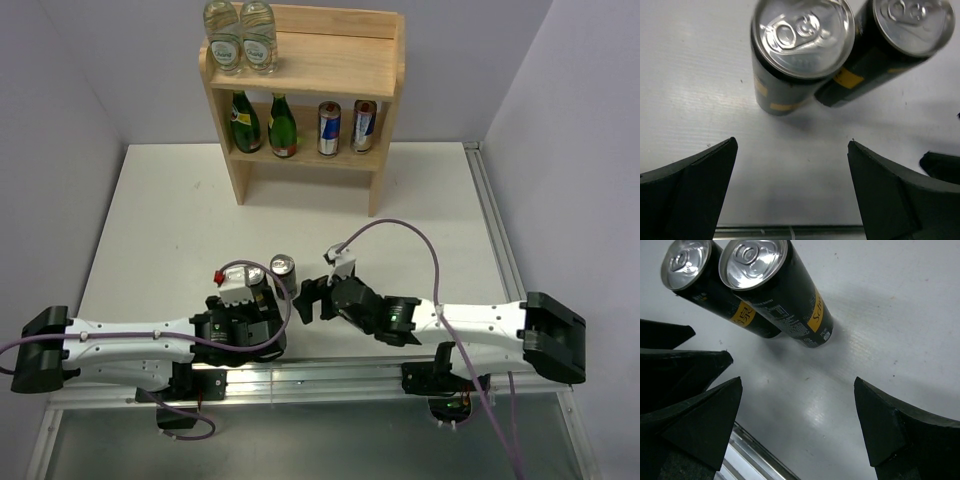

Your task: Place and organize the beverage onto the shelf

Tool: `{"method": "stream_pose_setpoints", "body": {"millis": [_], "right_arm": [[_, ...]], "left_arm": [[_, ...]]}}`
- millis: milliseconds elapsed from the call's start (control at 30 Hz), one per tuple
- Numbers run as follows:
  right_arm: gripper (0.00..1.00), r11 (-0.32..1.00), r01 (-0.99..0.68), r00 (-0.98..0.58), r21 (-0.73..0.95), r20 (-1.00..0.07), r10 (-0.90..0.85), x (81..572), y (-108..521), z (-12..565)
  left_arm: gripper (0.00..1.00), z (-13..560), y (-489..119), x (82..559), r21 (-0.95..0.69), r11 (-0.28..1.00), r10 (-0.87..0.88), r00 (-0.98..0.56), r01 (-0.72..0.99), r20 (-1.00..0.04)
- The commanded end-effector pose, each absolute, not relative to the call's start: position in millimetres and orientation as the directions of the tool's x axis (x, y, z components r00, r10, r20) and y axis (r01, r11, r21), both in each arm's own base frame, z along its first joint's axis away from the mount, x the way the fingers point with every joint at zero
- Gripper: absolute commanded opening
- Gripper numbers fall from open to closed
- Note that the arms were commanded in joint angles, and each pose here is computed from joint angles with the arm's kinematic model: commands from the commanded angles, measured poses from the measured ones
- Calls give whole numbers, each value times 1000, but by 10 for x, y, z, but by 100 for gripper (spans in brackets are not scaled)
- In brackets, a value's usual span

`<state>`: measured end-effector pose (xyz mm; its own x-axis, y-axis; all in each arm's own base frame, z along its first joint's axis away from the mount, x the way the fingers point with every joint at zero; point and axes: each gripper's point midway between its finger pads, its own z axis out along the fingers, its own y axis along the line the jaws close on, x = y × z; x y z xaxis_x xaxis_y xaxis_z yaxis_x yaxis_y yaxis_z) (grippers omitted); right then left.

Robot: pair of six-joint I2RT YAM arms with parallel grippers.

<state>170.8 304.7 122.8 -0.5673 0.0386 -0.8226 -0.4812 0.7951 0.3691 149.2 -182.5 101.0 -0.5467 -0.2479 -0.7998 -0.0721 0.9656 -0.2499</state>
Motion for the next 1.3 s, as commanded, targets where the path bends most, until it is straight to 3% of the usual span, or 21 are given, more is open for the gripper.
{"method": "stream_pose_setpoints", "body": {"millis": [0,100,433,800,867,900,933,967,1000,1100,1167,1267], "right_arm": [[100,765,-492,-543,417,-833,105,1809,3300,1368],[100,775,-498,-536,388,-841,76,1895,3440,1272],[100,796,-489,-509,355,-858,70,2251,3706,1137],[100,829,-441,-495,345,-864,96,2652,3725,927],[84,823,-447,-496,350,-863,97,2674,3752,885],[64,826,-443,-496,348,-863,97,2691,3748,864],[51,828,-441,-498,346,-862,95,2697,3753,833],[39,828,-443,-495,345,-863,95,2703,3762,838],[22,830,-440,-494,343,-864,95,2711,3759,832],[8,842,-433,-487,323,-869,83,2738,3732,812],[4,844,-434,-478,317,-874,82,2744,3726,905],[1,855,-424,-442,300,-892,94,2769,3630,1238]], "left_arm": [[99,1128,-1732,1667,-309,940,-341,-404,-144,-849],[99,1064,-1726,1766,-257,959,-282,-411,-117,-867],[99,1185,-1651,2331,-304,946,-324,-374,-114,-869],[99,1138,-1634,2551,-263,953,-301,-373,-148,-878],[94,1130,-1626,2563,-256,953,-300,-371,-162,-879],[90,1128,-1616,2566,-252,953,-297,-368,-167,-881],[79,1127,-1606,2577,-250,952,-300,-365,-179,-882],[74,1131,-1594,2580,-250,950,-304,-361,-187,-882],[70,1131,-1587,2581,-250,949,-306,-359,-193,-882],[49,1152,-1568,2601,-243,950,-299,-346,-196,-889],[18,1184,-1558,2625,-250,947,-306,-330,-203,-893],[8,1247,-1528,2648,-224,952,-284,-328,-209,-901]]}}
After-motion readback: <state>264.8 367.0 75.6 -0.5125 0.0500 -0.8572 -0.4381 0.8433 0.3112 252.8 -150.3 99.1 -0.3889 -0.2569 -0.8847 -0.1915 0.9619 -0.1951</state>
